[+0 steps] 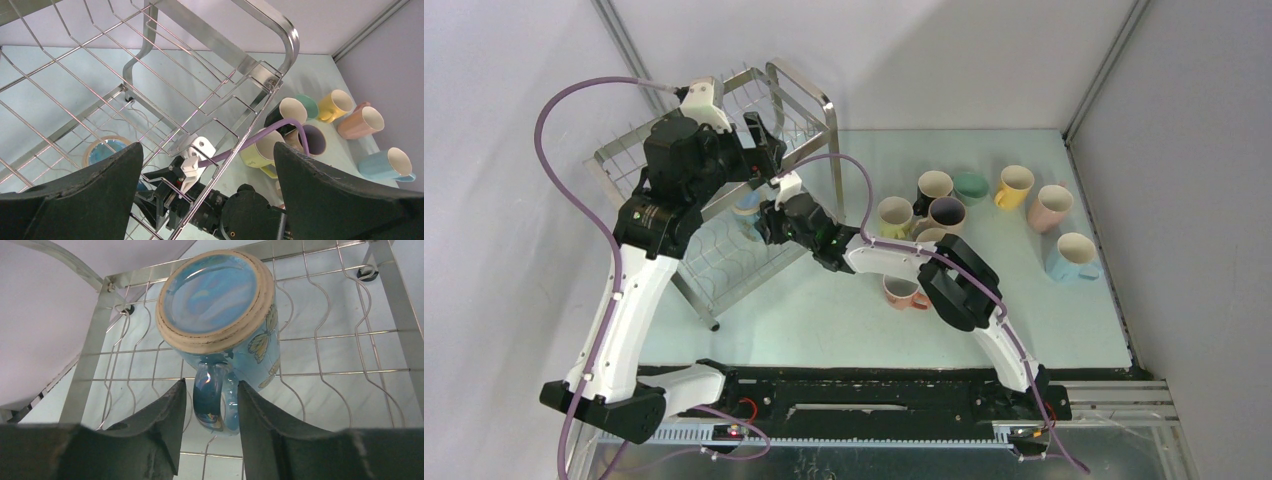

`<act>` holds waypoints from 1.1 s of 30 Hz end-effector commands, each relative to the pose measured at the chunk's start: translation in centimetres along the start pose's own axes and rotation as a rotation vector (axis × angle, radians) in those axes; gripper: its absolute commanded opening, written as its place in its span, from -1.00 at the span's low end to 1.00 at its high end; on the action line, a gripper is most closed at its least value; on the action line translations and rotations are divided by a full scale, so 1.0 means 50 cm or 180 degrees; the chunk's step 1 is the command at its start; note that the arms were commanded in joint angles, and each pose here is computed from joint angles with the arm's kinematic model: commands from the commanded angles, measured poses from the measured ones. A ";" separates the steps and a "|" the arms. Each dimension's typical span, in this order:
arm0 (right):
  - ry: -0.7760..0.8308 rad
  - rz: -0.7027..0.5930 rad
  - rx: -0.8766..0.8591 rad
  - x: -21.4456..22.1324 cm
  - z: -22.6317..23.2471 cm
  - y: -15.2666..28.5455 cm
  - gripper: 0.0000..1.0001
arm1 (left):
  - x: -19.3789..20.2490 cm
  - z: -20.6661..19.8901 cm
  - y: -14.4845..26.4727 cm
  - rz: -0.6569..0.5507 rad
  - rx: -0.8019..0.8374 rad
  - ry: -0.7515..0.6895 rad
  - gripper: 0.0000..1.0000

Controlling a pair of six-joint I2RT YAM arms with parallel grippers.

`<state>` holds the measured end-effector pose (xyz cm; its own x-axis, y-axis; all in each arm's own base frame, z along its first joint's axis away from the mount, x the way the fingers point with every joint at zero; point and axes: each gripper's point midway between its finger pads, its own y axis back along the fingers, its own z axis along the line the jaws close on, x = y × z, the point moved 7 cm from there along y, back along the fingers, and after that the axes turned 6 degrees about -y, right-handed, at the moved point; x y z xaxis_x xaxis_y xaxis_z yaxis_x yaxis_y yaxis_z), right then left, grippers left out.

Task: Unload the cups from the dish rack
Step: Unload the cup from the dish rack.

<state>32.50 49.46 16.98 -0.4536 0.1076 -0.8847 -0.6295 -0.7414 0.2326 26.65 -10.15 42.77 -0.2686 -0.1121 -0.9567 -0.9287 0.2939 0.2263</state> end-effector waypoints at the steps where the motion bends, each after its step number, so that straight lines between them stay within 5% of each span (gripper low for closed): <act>1: -0.0039 -0.0274 -0.0037 -0.062 0.028 0.017 0.01 | 0.010 -0.013 0.004 0.0044 0.0158 0.0106 1.00; 24: 0.0150 -0.0090 0.0151 0.009 -0.001 -0.031 0.19 | 0.011 -0.012 0.002 0.0051 0.0151 0.0095 1.00; 33: 0.0208 -0.0101 0.0200 0.021 -0.010 -0.046 0.08 | 0.012 -0.012 0.000 0.0051 0.0155 0.0095 1.00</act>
<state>33.23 50.03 14.08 -0.4451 0.0644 -0.8931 -0.6588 -0.6991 0.2779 26.70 -10.17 42.77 -0.2665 -0.1128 -0.9572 -0.9292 0.2941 0.2241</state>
